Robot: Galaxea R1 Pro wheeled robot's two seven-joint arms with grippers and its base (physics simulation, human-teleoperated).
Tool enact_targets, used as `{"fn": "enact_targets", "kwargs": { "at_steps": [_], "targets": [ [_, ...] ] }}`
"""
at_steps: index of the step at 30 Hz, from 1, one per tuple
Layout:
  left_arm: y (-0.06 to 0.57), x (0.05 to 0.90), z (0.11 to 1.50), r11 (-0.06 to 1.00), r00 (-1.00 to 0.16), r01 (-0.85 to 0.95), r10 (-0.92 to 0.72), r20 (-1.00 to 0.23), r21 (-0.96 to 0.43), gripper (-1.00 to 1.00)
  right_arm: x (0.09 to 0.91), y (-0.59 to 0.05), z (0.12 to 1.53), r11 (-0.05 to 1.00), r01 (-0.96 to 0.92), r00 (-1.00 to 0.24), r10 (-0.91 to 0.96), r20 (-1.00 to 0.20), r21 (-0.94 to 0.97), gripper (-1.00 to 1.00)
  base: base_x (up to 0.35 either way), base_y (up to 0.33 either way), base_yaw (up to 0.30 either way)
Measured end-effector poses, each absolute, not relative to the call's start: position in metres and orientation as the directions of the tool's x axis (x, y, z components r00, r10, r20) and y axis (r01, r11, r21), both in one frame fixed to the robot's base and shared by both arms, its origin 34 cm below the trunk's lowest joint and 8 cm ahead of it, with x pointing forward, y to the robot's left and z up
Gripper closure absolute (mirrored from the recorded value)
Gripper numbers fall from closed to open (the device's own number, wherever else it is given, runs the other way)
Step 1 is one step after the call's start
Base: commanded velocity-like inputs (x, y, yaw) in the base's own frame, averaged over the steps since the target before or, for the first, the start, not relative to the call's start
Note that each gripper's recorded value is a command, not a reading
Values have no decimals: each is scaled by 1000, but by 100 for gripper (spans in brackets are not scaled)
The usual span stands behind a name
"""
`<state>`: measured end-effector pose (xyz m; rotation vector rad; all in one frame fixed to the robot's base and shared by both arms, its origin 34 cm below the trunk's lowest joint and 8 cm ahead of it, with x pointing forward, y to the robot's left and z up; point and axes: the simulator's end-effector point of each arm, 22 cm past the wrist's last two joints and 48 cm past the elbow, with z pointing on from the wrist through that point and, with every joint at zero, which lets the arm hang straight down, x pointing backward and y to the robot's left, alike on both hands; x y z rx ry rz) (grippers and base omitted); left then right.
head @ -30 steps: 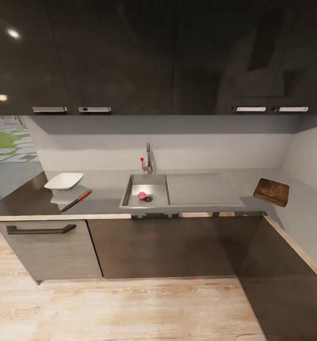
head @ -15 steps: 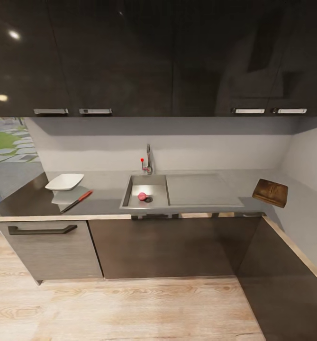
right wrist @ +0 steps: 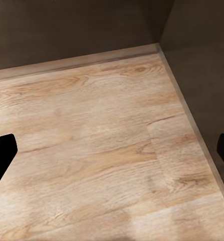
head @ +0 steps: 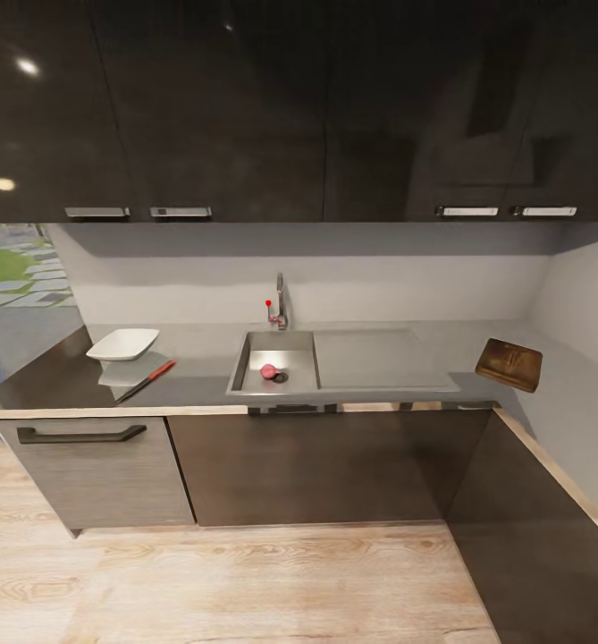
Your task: In the kitchen, take the Vidalia onion out of the sink, dice it on the chopping board with the paring knife, put the diced onion into the bowl on the countertop, then place both the paring knife and the chopping board into the sink.
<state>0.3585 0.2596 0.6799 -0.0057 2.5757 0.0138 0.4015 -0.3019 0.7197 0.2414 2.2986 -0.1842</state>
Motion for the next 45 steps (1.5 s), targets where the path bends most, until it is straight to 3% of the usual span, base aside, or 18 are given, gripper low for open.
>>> {"fn": "enact_targets", "kwargs": {
  "at_steps": [15,33,45],
  "targets": [
    [260,359,680,1000,-844,-8,-2,-536,8,-100,402,-302,720,971,232,-662,115,-741,-56,-100,0,0,-32],
    [260,360,681,1000,-842,-7,-2,-539,8,-100,401,-302,720,971,233,-662,116,-741,-56,-100,0,10,-228],
    [260,358,680,1000,-845,-7,-2,-535,8,-100,401,-302,720,971,233,-662,116,-741,-56,-100,61,250,-242]
  ]
}}
